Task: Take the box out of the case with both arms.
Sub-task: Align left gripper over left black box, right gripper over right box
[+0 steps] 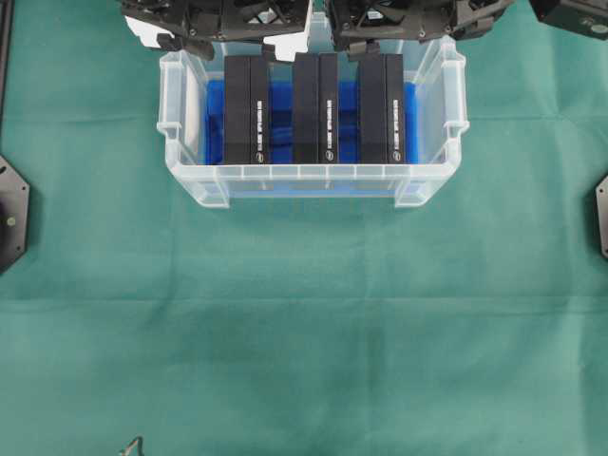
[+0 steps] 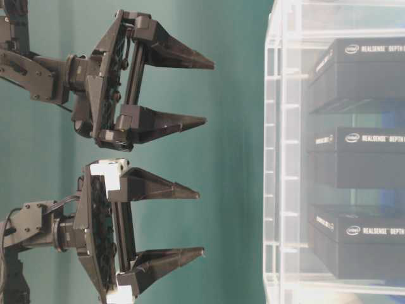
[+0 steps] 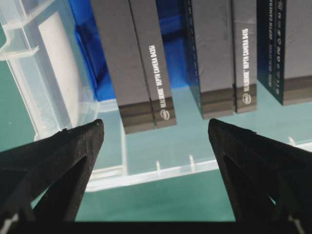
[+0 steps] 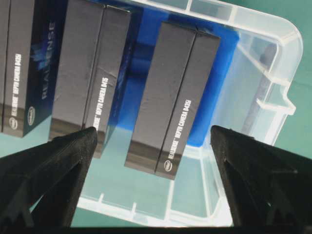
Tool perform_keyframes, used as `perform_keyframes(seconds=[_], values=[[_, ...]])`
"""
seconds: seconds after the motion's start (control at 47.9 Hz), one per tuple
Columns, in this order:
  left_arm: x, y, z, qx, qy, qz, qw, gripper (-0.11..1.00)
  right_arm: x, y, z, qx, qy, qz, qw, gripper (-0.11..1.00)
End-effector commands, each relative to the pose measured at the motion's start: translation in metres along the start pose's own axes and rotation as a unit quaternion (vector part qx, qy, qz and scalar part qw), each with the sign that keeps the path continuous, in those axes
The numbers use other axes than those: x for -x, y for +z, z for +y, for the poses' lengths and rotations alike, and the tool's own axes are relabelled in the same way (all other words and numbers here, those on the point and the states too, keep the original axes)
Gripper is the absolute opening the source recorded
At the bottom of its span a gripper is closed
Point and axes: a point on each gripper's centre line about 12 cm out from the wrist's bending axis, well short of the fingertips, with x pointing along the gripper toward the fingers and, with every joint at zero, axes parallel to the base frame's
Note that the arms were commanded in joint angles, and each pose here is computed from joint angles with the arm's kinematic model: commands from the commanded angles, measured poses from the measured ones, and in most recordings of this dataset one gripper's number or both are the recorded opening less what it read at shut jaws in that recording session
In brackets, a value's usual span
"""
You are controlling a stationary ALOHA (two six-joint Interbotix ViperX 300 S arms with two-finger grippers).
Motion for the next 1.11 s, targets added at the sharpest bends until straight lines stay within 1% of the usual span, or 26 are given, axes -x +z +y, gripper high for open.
perform_keyframes(seconds=[0.0, 1.086], values=[[0.0145, 0.0025, -0.0011, 0.001, -0.018, -0.013, 0.9997, 0.92, 0.0139, 0.0009, 0.0017, -0.002, 0.016, -0.005, 0.9999, 0.95], [0.0139, 0.0029, 0.0005, 0.002, -0.016, -0.014, 0.9998, 0.92, 0.0142, -0.004, 0.003, -0.004, 0.019, 0.009, 0.9998, 0.95]])
